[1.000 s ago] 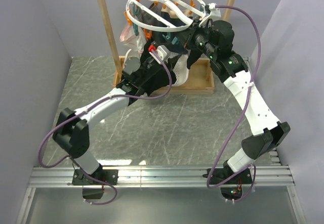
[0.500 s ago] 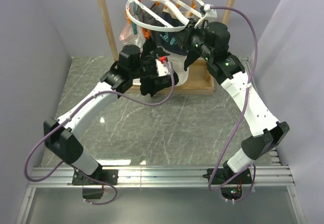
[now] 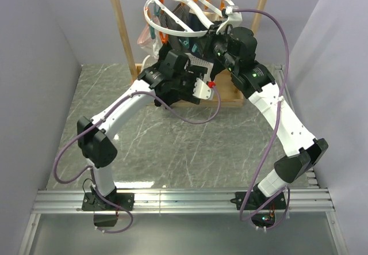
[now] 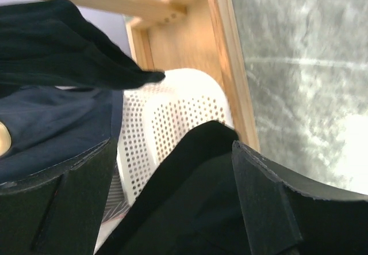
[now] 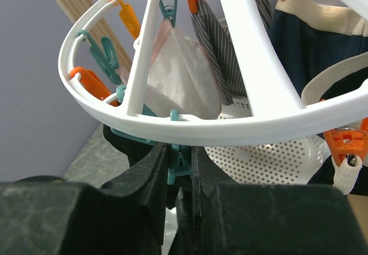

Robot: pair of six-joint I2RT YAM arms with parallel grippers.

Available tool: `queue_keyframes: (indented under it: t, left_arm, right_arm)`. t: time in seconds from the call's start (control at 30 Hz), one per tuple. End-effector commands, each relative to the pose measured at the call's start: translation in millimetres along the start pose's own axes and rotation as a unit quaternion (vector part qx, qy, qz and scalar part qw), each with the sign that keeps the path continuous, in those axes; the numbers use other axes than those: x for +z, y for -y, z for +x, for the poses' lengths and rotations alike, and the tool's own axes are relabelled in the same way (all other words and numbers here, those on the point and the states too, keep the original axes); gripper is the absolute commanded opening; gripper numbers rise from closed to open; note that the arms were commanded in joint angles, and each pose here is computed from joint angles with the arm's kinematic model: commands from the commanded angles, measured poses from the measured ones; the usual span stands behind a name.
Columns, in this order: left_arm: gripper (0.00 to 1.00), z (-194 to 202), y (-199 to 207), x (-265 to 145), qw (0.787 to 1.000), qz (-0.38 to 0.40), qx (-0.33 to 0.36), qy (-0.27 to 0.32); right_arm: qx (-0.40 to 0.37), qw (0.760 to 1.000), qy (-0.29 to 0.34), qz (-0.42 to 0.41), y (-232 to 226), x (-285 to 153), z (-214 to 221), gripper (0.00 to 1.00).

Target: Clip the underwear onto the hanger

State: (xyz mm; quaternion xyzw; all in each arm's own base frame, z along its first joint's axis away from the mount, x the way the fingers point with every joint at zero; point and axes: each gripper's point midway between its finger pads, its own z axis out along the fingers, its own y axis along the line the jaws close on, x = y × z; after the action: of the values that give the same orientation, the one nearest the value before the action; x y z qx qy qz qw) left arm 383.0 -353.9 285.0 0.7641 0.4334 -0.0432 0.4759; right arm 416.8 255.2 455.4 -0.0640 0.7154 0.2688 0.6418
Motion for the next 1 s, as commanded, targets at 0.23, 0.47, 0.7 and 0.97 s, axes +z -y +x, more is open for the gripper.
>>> queue_keyframes:
  t: [0.23,0.47,0.7,0.97]
  left_arm:
    - [0.88,32,6,4,0.991,0.091,0.042,-0.092]
    - [0.88,47,12,13,0.987,0.107,0.051,-0.112]
    - [0.88,54,12,21,0.986,0.110,0.050,-0.115]
    - [0.92,69,9,23,0.984,0.108,0.047,-0.131]
  right_arm:
    - [-0.014,0.999,0.032,-0.010,-9,-12,-19,0.00]
    - [-0.015,0.999,0.030,-0.013,-11,-11,-18,0.00]
    - [-0.017,0.999,0.028,-0.017,-13,-10,-16,0.00]
    - [-0.018,0.999,0.024,-0.022,-15,-10,-13,0.00]
